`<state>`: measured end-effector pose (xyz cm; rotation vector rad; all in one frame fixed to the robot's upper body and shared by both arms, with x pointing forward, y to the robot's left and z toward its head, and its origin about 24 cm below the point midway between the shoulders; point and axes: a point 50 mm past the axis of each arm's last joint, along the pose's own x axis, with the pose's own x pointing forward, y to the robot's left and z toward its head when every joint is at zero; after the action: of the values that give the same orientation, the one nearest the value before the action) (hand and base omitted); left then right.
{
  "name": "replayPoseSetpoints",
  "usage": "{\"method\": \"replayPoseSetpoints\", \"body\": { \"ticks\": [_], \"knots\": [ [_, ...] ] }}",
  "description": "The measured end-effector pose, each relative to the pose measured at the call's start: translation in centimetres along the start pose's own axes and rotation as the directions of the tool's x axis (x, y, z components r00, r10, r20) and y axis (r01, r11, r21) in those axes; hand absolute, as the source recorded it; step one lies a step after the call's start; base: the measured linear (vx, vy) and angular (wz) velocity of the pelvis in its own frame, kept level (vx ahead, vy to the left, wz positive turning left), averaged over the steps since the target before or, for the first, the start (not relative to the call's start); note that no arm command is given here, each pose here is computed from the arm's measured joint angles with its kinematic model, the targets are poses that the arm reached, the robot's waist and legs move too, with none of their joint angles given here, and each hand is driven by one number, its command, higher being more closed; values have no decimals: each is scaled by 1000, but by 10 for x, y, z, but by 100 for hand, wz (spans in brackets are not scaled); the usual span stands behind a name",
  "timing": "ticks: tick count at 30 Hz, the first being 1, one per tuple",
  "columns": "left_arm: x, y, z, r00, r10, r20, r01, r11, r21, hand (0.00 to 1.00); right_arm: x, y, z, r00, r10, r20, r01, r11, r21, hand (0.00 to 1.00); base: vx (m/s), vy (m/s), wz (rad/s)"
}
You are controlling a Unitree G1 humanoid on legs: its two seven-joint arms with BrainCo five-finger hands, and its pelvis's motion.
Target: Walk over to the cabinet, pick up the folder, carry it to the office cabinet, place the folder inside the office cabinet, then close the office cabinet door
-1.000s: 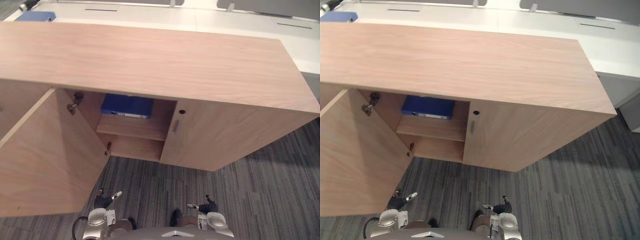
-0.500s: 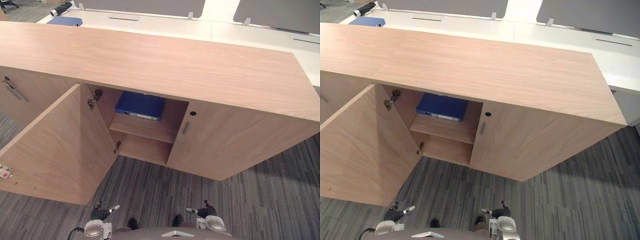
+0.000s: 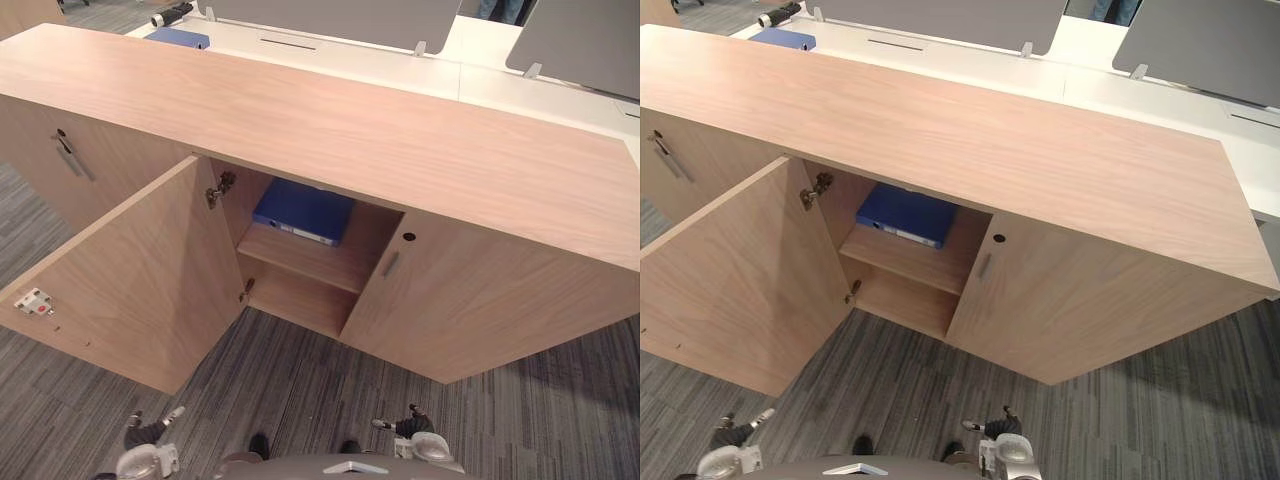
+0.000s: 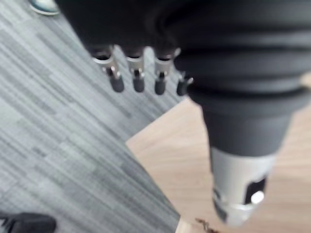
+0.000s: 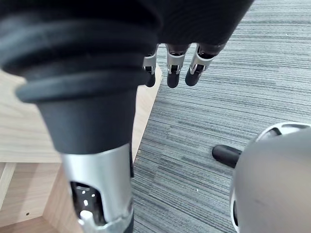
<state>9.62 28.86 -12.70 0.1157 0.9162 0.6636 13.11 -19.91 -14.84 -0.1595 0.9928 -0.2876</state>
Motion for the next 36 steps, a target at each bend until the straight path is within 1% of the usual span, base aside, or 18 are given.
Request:
{"method": "replayPoseSetpoints", "body": {
  "ticks": [4,7,13,19,28,33,36],
  "knots": [
    [10,23,41,989,56,139,-55,998,-12,0,2,-4,5,1000,-7,14,7,1000,-13,0,0,0,0],
    [16,40,63,976,100,194,-95,995,-31,0,3,-7,7,1000,-12,22,12,1000,-24,0,16,0,-4],
    [20,73,103,939,164,301,-170,985,-7,0,3,-9,6,1000,-3,27,5,998,-64,0,4,-9,-12],
    [20,80,111,930,178,322,-188,982,-1,0,2,-12,3,1000,-7,23,8,998,-68,0,-2,-6,-2],
    [20,83,112,928,190,322,-196,980,-13,0,1,-15,-3,1000,-14,8,14,997,-73,0,0,0,0],
    [20,82,109,930,186,316,-193,981,-9,0,1,-18,-4,1000,-21,7,21,997,-78,0,0,0,0],
    [20,74,97,944,167,285,-172,985,-5,0,1,-18,-4,1000,-21,6,21,997,-79,0,0,0,0]
  ]
}}
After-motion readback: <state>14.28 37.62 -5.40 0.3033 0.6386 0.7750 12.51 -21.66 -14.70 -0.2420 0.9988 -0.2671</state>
